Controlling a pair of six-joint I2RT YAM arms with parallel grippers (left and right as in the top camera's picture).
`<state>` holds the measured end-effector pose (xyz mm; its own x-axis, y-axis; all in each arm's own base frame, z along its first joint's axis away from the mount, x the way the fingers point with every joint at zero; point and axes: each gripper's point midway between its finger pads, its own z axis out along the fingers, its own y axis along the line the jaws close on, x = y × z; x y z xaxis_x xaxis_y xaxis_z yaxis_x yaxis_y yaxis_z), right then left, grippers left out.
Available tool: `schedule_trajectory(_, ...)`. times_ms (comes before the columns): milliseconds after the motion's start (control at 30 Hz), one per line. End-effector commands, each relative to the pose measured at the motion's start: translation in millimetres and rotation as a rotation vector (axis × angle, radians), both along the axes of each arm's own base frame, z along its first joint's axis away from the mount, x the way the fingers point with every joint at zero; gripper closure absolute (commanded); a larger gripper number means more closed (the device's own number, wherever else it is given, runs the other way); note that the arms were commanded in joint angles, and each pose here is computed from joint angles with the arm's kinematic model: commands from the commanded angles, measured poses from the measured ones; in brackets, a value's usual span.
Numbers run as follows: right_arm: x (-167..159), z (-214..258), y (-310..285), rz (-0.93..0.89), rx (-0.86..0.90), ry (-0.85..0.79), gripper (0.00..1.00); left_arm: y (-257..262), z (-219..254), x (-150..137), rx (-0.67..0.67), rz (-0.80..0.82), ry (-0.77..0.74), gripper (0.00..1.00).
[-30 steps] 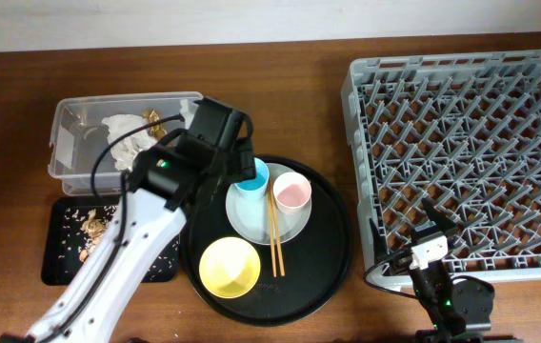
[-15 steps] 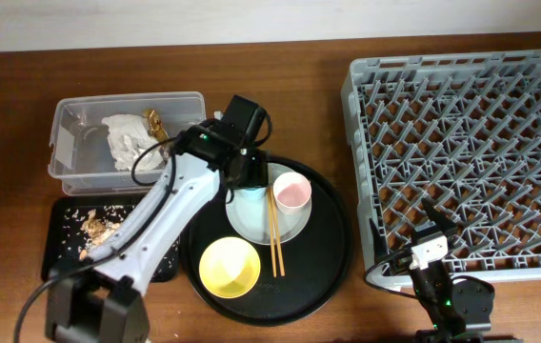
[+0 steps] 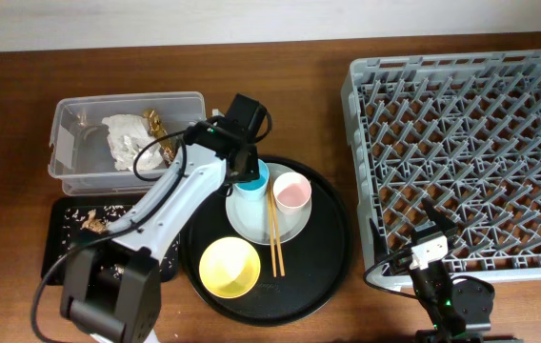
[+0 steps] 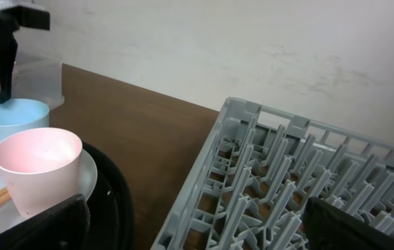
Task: Sort waste into correct bins and load items into the dishwasher rack
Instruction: 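Grasp the blue cup with the left gripper and lift it, then hand the blue cup from the left gripper to the right gripper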
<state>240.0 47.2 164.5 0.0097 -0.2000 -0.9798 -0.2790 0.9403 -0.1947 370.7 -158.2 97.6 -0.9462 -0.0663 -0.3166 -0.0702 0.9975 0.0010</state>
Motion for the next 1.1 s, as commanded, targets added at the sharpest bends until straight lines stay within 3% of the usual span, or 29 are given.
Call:
schedule_trajectory(0,0.2,-1.9,-1.5,-0.007,0.008,0.005,0.01,0.8,-26.2,-1.9,0.047,-0.004,0.059,0.73)
schedule_trajectory(100,0.2,-1.9,-1.5,-0.007,0.008,0.005,0.01,1.2,-29.2,-2.7,0.052,-0.005,0.067,0.94)
schedule_trajectory(233,0.2,0.5,-1.3,-0.006,0.008,-0.005,0.01,-0.6,-19.3,-1.1,0.045,-0.007,0.060,1.00)
schedule_trajectory(300,-1.6,10.0,4.1,0.025,0.069,-0.019,0.01,-5.1,27.1,5.3,0.010,-0.008,0.006,1.00)
schedule_trajectory(367,-8.8,47.3,7.0,0.046,0.204,-0.053,0.02,-26.4,102.4,5.0,-0.137,-0.069,-0.068,1.00)
schedule_trajectory(400,-20.8,85.9,14.1,0.101,0.269,-0.102,0.01,-45.6,141.4,-1.8,-0.247,-0.180,-0.104,1.00)
schedule_trajectory(500,-64.3,167.4,48.6,0.321,0.354,0.009,0.01,-89.9,249.4,-56.1,-0.701,-0.570,-0.158,1.00)
schedule_trajectory(600,-101.9,246.9,105.0,0.797,0.331,0.197,0.01,-94.4,297.7,-91.0,-1.022,-0.868,-0.189,1.00)
schedule_trajectory(667,-103.6,268.4,116.9,0.977,0.326,0.257,0.01,-92.8,306.9,-102.9,-1.084,-0.963,-0.213,1.00)
schedule_trajectory(800,-73.6,245.9,121.9,1.091,0.418,0.450,0.01,-99.4,322.9,-118.0,-1.185,-1.053,-0.226,1.00)
schedule_trajectory(933,-45.2,237.6,121.7,1.089,0.423,0.460,0.01,-115.1,326.7,-135.0,-1.204,-1.152,-0.231,1.00)
schedule_trajectory(1067,-54.5,241.6,134.5,1.161,0.386,0.438,0.09,-128.1,322.1,-142.3,-1.166,-1.194,-0.229,1.00)
